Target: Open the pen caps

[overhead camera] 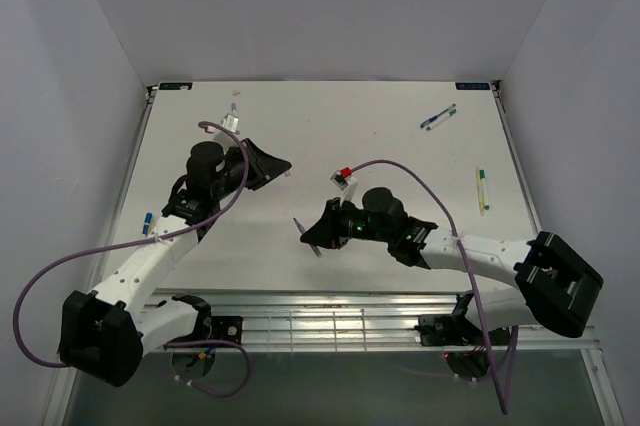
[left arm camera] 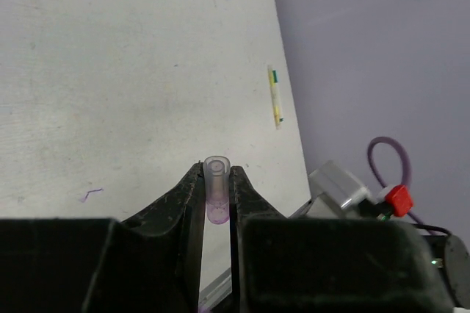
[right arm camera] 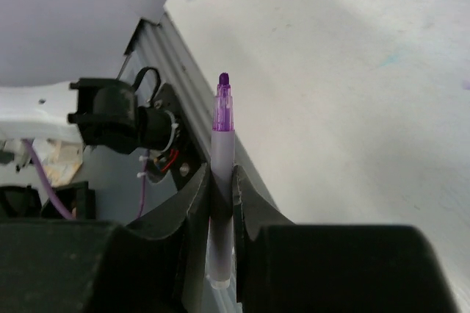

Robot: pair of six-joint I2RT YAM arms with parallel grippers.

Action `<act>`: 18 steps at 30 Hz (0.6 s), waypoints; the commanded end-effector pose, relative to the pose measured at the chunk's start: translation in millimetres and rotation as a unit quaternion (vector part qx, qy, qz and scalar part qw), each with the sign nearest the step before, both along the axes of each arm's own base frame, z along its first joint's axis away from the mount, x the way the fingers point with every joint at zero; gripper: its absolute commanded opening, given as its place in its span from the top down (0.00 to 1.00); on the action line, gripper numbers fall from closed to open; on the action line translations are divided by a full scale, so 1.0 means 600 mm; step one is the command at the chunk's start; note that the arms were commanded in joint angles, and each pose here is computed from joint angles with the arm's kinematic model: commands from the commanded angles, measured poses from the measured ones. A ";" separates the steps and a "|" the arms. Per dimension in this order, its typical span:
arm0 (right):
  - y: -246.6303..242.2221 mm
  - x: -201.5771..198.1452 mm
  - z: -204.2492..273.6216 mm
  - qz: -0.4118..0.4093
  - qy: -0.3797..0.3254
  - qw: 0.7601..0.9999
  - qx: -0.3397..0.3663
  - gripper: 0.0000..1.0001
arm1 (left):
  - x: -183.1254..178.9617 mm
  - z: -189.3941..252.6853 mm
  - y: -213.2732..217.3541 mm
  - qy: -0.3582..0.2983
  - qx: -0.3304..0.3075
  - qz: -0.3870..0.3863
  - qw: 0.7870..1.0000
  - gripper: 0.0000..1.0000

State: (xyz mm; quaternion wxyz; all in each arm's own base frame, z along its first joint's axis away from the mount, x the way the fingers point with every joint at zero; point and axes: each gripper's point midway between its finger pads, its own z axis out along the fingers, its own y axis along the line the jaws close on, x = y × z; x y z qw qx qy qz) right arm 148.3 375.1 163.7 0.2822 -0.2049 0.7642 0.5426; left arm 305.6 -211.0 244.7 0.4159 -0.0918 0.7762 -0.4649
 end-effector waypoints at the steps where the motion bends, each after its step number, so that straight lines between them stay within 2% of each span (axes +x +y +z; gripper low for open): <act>1: -0.056 0.044 -0.025 -0.093 0.026 0.994 -0.050 0.92 | -0.015 -0.045 0.006 0.043 0.056 -0.018 0.997 1.00; 2: -0.074 0.066 -0.036 -0.133 0.021 0.988 -0.075 0.92 | -0.019 -0.060 0.010 0.050 0.064 -0.017 0.997 1.00; 8: -0.173 0.113 -0.079 -0.240 0.014 0.952 -0.188 0.92 | -0.055 -0.142 -0.020 0.112 0.095 -0.081 0.986 1.00; 13: -0.217 0.115 -0.120 -0.271 0.035 0.928 -0.255 0.92 | -0.099 -0.198 -0.072 0.153 0.128 -0.101 0.975 1.00; 18: -0.238 0.101 -0.159 -0.278 0.051 0.917 -0.280 0.92 | -0.131 -0.231 -0.082 0.165 0.141 -0.090 0.972 1.00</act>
